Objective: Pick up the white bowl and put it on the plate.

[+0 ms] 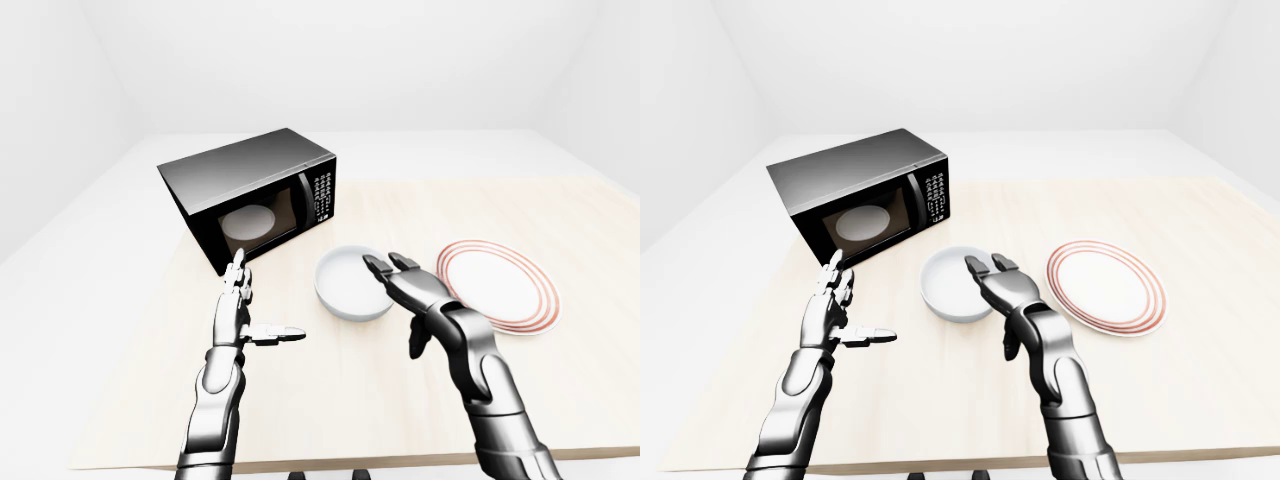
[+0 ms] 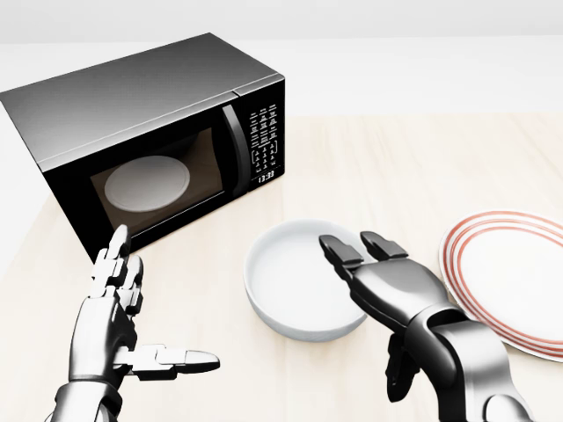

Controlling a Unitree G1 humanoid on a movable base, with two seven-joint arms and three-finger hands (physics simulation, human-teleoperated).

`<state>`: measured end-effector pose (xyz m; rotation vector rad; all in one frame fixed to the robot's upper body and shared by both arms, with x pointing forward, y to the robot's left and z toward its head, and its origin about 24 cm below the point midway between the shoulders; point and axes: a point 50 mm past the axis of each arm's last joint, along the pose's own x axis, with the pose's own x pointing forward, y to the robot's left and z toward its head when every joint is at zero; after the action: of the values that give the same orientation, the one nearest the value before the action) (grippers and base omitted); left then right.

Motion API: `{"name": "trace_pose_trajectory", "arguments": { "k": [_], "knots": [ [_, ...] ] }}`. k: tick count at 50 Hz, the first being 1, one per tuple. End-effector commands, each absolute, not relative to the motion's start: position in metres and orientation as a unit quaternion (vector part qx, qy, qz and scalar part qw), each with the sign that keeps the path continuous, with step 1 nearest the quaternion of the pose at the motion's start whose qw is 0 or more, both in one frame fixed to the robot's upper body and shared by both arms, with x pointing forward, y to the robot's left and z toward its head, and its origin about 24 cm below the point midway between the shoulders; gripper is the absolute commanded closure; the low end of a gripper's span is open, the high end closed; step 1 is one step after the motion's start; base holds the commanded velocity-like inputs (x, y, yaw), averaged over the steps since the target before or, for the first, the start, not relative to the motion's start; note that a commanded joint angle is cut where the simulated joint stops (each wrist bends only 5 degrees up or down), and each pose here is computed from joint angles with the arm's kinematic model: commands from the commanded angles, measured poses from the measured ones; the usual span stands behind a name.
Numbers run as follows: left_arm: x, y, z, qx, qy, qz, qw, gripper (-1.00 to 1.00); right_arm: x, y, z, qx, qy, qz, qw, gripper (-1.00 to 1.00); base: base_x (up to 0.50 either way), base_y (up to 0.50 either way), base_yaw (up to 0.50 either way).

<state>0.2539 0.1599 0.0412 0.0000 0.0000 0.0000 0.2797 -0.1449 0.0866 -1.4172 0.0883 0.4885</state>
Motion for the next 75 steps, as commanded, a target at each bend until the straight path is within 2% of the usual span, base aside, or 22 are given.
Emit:
{"name": "trace_pose_trajectory", "arguments": {
  "k": [1,18,75],
  "knots": [
    [0.254,0.16,0.041,0.0,0.0,0.0,1.0,-1.0,0.28,-0.134,0.084,-0.639,0.042,0.248,0.727,-1.0,0.0,0.0,0.0],
    [0.254,0.16,0.041,0.0,0.0,0.0,1.0,-1.0,0.281,-0.133,0.067,-0.638,0.061,0.257,0.723,-1.0,0.0,0.0,0.0],
    [0.254,0.16,0.041,0.0,0.0,0.0,1.0,-1.0,0.304,-0.113,0.051,-0.65,0.053,0.265,0.71,-1.0,0.0,0.0,0.0]
  ]
}}
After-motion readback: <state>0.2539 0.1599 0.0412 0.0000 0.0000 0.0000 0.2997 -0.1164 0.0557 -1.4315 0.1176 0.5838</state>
